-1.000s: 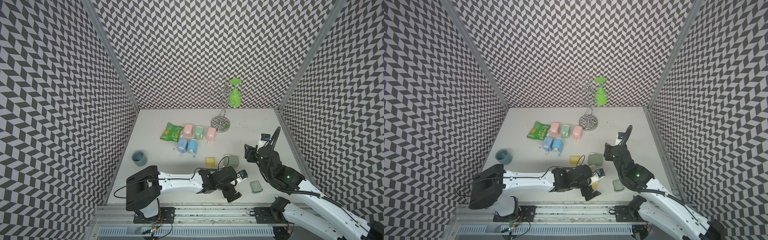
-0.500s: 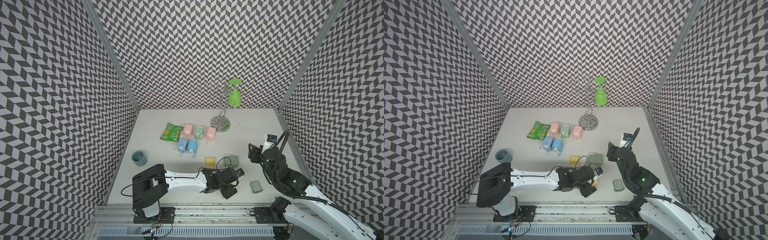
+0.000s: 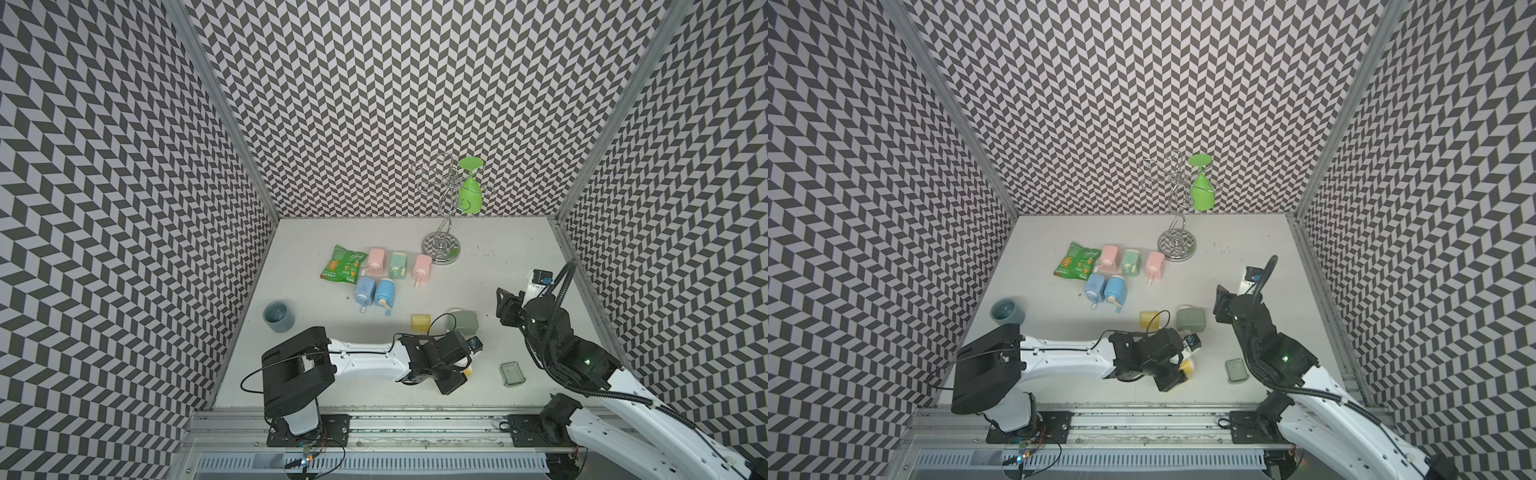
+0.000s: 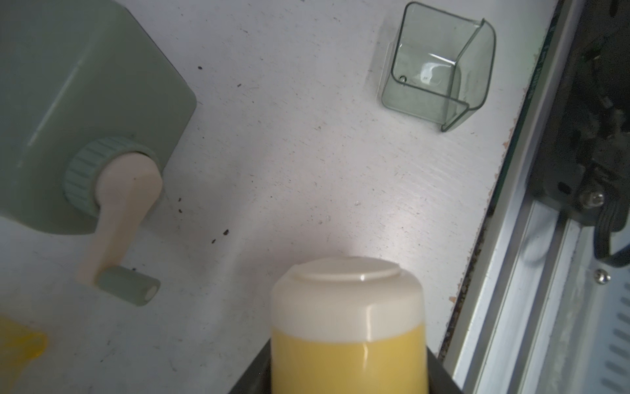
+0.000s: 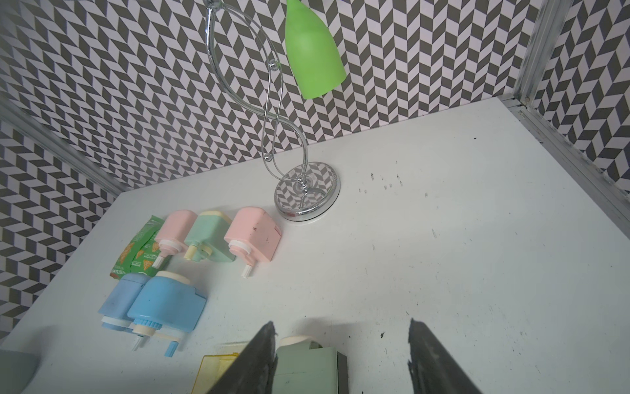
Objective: Put the tray back into the pencil sharpener
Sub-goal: Pick up the pencil sharpener from the center of the board, then close the container of the pencil sharpener.
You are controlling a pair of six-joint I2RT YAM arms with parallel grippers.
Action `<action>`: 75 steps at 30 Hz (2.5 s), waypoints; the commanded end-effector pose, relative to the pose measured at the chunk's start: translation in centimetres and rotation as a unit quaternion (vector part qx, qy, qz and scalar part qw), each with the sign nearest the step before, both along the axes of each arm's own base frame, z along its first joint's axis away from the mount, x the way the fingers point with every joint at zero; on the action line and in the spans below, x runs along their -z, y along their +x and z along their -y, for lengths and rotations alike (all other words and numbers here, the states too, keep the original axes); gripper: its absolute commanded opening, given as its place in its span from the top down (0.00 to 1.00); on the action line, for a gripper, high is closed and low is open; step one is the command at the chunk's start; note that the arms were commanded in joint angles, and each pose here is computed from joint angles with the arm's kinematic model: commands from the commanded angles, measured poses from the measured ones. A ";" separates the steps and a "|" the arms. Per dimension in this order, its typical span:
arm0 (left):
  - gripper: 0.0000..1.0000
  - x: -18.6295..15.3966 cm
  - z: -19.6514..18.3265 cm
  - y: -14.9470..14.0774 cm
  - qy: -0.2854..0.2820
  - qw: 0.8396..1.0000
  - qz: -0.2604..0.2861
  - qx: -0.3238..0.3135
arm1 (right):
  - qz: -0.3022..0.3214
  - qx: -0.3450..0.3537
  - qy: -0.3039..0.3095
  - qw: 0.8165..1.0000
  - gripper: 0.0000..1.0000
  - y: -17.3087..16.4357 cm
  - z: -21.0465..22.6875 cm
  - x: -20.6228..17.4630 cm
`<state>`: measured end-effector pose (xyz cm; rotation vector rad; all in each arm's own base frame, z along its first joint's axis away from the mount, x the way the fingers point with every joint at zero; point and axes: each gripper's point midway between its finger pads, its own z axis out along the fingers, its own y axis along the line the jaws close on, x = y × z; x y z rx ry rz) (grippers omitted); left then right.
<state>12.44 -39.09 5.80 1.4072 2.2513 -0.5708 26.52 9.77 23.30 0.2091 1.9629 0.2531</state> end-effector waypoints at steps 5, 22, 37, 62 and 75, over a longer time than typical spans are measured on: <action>0.61 -2.2 -1.5 0.8 -0.022 1.000 0.020 0.010 | 0.004 -0.003 0.002 1.000 0.40 0.2 -0.1 -0.4; 0.74 -8.4 -17.2 8.2 -0.032 0.983 0.157 0.088 | -0.054 -0.182 0.059 0.980 0.51 1.3 -9.1 0.3; 0.76 -5.4 -19.4 12.0 -0.015 0.976 0.201 0.076 | -0.259 -0.250 0.086 0.929 0.58 1.3 -20.3 11.3; 0.75 -1.1 -18.5 11.9 0.039 0.971 0.206 0.112 | -0.311 -0.204 0.020 0.928 0.77 3.7 -20.9 19.1; 0.74 -0.3 -17.5 11.7 0.015 0.976 0.184 0.113 | -0.322 -0.244 0.005 0.915 0.84 1.5 -22.2 19.5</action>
